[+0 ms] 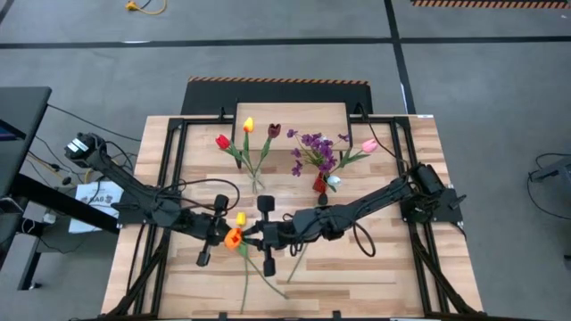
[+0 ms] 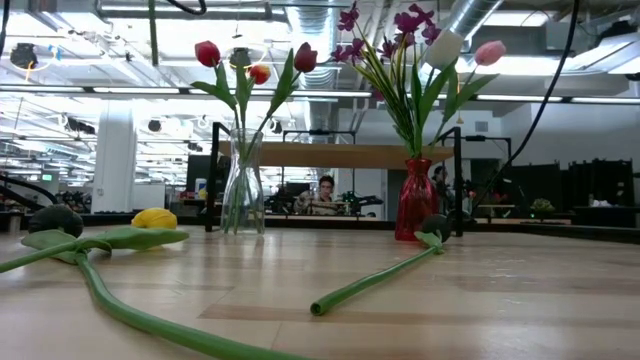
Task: Pick and place flowers into a vace then onto a shelf
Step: Put the orange flower into the transparent flower vase
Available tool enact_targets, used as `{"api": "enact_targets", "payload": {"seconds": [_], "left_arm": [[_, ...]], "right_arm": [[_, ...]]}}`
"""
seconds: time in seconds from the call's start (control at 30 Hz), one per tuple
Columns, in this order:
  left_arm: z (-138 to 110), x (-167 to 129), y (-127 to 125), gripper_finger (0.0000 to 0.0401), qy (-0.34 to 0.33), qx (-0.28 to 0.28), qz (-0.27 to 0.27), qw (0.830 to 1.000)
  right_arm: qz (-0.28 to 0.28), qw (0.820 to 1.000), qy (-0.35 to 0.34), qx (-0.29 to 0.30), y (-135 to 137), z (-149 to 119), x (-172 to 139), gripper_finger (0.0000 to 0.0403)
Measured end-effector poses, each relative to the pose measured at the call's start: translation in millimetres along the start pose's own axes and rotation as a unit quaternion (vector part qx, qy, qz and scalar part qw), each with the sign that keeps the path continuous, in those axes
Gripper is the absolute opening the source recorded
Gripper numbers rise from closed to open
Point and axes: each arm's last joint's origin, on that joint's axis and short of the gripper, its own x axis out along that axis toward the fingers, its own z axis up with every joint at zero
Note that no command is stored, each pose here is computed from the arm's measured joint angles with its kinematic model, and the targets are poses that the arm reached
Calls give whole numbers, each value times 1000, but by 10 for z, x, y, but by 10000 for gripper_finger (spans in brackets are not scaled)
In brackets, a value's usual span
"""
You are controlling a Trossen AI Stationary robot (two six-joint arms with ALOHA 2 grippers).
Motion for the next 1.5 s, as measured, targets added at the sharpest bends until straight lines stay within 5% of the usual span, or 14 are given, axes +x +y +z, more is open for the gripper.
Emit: {"api": "enact_targets", "payload": {"seconds": [1.2,1.5], "left_arm": [[31,-24,-42,0,-4,4,27,1000],[30,-24,-38,0,0,4,30,1000]], "right_arm": [[-18,999,32,-6,30,-73,-1,2],[-19,998,54,19,32,-114,-5,67]]}}
